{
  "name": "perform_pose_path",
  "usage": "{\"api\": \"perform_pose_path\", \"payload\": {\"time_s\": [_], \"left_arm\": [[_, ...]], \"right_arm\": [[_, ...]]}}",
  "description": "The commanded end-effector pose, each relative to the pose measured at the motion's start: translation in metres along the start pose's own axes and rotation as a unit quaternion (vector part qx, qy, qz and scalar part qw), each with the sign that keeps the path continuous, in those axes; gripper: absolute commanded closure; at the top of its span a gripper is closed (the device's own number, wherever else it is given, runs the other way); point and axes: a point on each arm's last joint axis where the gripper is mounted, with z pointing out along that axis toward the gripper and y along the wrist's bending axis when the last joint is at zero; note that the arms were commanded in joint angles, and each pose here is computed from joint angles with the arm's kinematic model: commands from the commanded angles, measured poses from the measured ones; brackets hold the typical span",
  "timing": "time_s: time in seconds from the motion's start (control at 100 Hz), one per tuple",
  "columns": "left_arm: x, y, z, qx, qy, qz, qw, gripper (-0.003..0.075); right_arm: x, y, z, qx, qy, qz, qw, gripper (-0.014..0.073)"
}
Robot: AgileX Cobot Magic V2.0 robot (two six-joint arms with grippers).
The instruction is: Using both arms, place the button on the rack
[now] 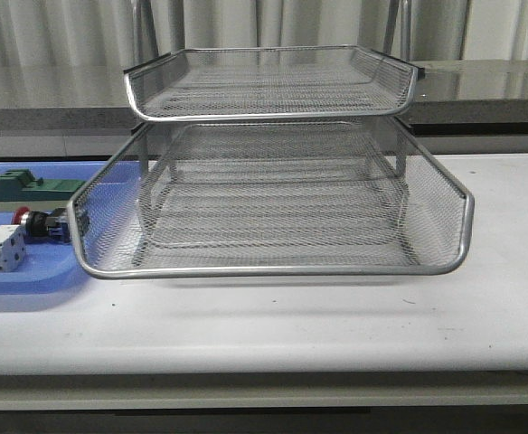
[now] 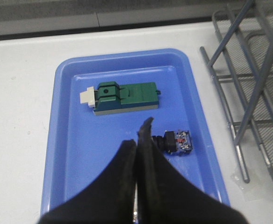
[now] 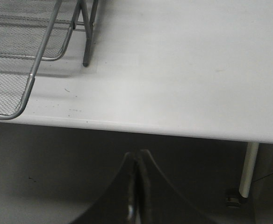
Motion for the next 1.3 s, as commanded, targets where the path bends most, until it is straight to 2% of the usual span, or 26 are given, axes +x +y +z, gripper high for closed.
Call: {"api": "perform_pose_path", "payload": {"time_s": [0.0,0.14,0.21,0.28,0.43,0.5,0.87,1.06,1.17,1.29], "left_arm": [[-0.021,0.002,0.007,-0.011,-0.016,0.017,1.000,0.0740],[-0.026,0.005,0.035,-0.026,0.043,0.040,0.998,0.0731],[-0.027,0.005,0.046,-0.025,0.059,0.050,0.997,0.0674],[-0.026,0.005,0.053,-0.023,0.071,0.066,0.995,0.0558],[-0.024,0.006,0.059,-0.022,0.080,0.071,0.994,0.0223],[-0.024,0.006,0.059,-0.023,0.078,0.071,0.994,0.0148],[-0.027,0.004,0.061,-0.016,0.062,0.063,0.996,0.0157],[-0.030,0.004,0.061,-0.013,0.046,0.133,0.990,0.0157],[-0.032,0.004,0.064,-0.010,0.043,0.193,0.980,0.0157],[-0.036,0.004,0.076,-0.001,0.069,0.239,0.969,0.0157]], "right_arm": [[-0.013,0.000,-0.007,0.003,-0.044,-0.002,0.999,0.0663],[-0.013,0.000,-0.007,0.003,-0.044,-0.002,0.999,0.0663],[-0.013,0.000,-0.007,0.003,-0.044,-0.002,0.999,0.0663],[-0.013,0.000,-0.007,0.003,-0.044,-0.002,0.999,0.0663],[-0.013,0.000,-0.007,0.003,-0.044,-0.002,0.999,0.0663],[-0.013,0.000,-0.007,0.003,-0.044,-0.002,0.999,0.0663],[-0.013,0.000,-0.007,0.003,-0.044,-0.002,0.999,0.0663],[-0.013,0.000,-0.007,0.003,-0.044,-0.002,0.999,0.0663],[-0.013,0.000,-0.007,0.003,-0.044,-0.002,0.999,0.0663],[-0.013,0.000,-0.007,0.003,-0.044,-0.002,0.999,0.0663]]}}
